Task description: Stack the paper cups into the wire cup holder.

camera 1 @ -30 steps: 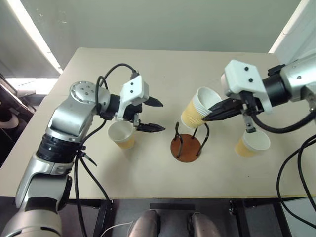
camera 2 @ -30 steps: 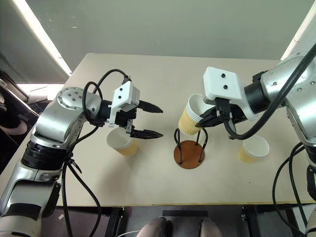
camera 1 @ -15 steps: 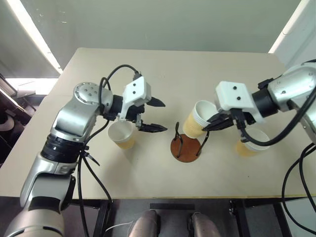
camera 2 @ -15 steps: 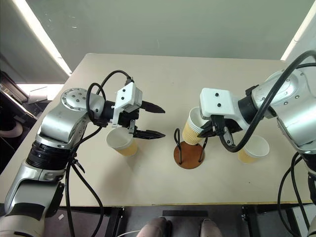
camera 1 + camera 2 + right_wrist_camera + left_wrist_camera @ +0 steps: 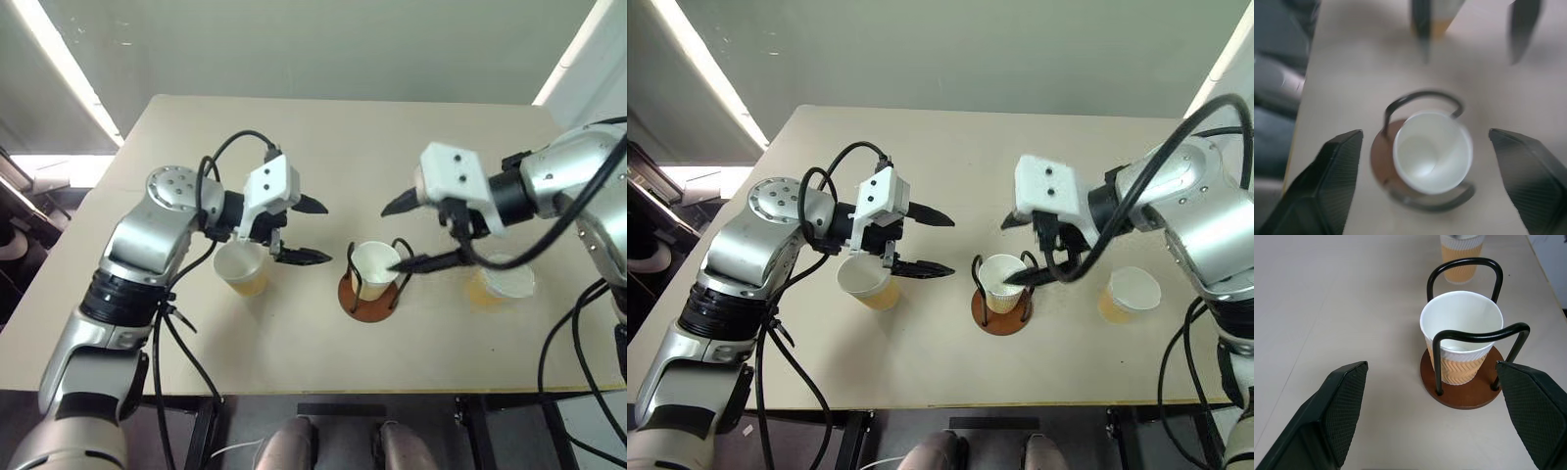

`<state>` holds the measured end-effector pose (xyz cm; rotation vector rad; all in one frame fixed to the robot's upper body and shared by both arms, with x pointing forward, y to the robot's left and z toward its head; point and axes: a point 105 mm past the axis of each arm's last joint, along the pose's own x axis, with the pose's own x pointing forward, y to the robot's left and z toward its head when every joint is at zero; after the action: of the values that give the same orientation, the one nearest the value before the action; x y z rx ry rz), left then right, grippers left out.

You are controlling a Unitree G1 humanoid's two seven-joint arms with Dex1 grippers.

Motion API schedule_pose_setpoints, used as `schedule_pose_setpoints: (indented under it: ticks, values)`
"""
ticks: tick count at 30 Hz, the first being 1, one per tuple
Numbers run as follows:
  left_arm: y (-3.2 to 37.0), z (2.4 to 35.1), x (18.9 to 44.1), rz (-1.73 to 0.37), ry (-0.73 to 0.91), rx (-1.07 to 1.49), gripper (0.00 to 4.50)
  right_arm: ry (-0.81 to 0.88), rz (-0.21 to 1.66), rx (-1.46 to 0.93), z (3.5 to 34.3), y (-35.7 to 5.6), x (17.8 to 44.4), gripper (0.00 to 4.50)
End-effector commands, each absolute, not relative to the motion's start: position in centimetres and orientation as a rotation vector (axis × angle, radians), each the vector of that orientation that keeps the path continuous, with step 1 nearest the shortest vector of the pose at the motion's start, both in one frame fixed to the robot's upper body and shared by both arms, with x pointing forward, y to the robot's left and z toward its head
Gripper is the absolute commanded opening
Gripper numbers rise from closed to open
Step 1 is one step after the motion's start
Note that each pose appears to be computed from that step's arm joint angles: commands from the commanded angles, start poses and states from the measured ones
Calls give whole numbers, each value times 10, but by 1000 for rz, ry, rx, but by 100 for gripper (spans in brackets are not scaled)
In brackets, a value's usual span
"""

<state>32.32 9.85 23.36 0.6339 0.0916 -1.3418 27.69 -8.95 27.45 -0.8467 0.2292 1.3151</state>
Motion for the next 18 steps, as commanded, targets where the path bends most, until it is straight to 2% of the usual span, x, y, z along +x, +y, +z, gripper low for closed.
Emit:
schedule_pose_setpoints:
  ticks: [1, 8, 14, 18]
  values:
    - [110, 251, 319, -1266, 57, 714, 450, 108, 1207, -735, 308, -102, 282, 408]
    - [135, 248, 307, -1154, 130, 984, 450, 76, 1168, -523, 326, -126, 283, 408]
    - [152, 238, 284, -1170, 242, 1121, 450, 30, 1335, -353, 346, -124, 259, 408]
    - [169, 229, 277, -1123, 348, 1218, 450, 45, 1378, -352, 344, -125, 252, 408]
